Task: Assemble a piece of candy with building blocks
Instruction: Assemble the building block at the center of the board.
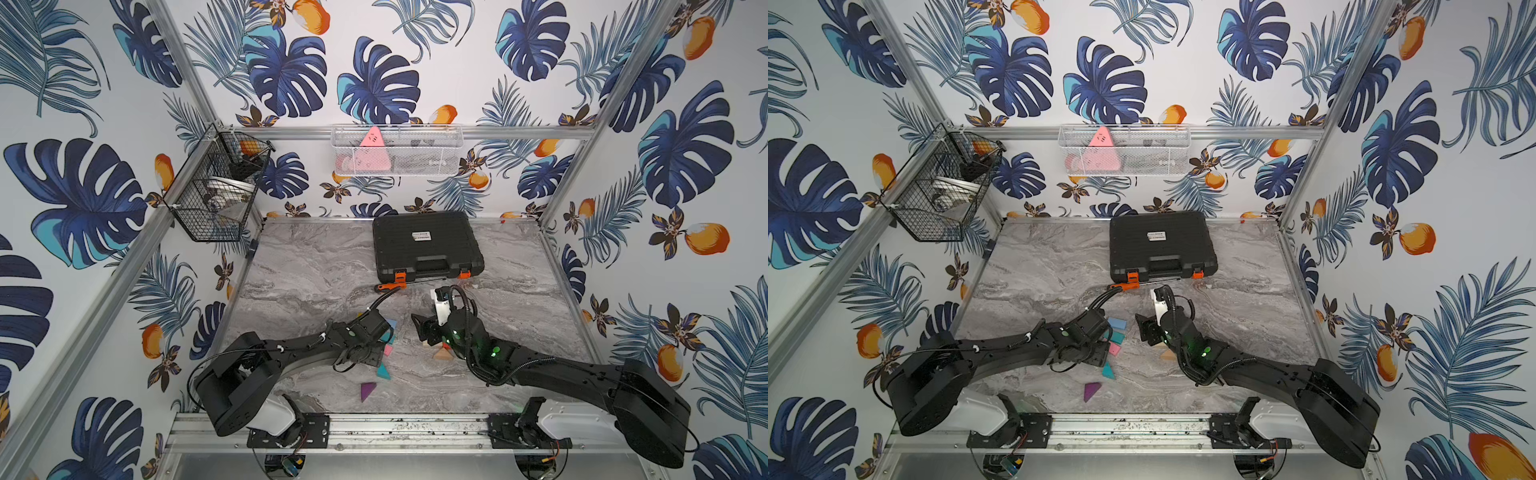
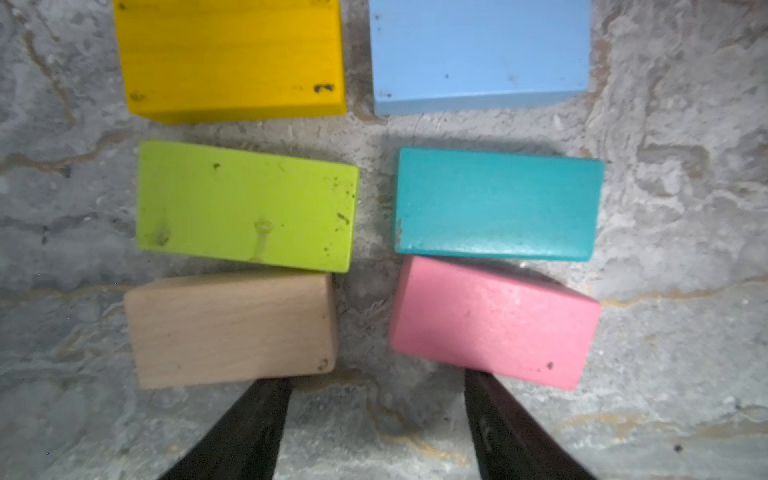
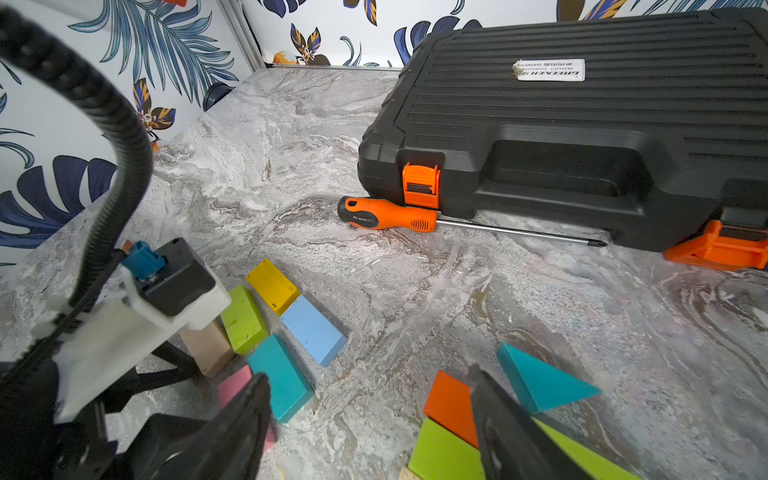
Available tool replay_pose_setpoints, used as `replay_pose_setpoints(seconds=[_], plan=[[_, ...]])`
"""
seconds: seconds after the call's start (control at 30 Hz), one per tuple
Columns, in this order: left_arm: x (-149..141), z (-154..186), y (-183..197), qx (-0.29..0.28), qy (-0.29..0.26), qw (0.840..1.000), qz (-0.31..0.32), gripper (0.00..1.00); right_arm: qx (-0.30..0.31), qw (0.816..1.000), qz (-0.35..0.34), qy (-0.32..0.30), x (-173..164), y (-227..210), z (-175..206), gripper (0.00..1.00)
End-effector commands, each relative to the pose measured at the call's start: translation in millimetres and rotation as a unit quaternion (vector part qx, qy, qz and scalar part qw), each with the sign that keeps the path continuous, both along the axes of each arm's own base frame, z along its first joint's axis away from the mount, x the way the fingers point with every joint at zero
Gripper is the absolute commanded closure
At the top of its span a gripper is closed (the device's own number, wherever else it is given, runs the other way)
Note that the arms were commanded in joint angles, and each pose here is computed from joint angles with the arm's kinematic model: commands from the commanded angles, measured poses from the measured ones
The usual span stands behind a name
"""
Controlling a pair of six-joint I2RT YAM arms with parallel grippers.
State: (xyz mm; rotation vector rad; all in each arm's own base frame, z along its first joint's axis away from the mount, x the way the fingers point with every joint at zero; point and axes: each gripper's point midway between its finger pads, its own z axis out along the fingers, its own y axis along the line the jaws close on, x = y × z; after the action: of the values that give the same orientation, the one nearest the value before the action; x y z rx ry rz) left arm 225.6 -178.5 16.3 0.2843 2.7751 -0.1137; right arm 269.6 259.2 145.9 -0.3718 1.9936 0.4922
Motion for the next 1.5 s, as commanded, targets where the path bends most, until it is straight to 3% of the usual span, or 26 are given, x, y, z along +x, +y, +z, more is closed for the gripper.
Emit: replay_pose_setpoints(seconds=[0.0, 1.47], plan=[[2, 1, -4, -0.007, 0.0, 1.0, -0.002, 0.28, 0.011, 1.0, 0.002, -0.005, 1, 4, 6, 0.23], [17, 1, -3, -0.014, -0.022, 0.999, 0.024, 0.28, 0.007, 1.0, 0.008, 0.003, 2, 8, 2, 0.23]])
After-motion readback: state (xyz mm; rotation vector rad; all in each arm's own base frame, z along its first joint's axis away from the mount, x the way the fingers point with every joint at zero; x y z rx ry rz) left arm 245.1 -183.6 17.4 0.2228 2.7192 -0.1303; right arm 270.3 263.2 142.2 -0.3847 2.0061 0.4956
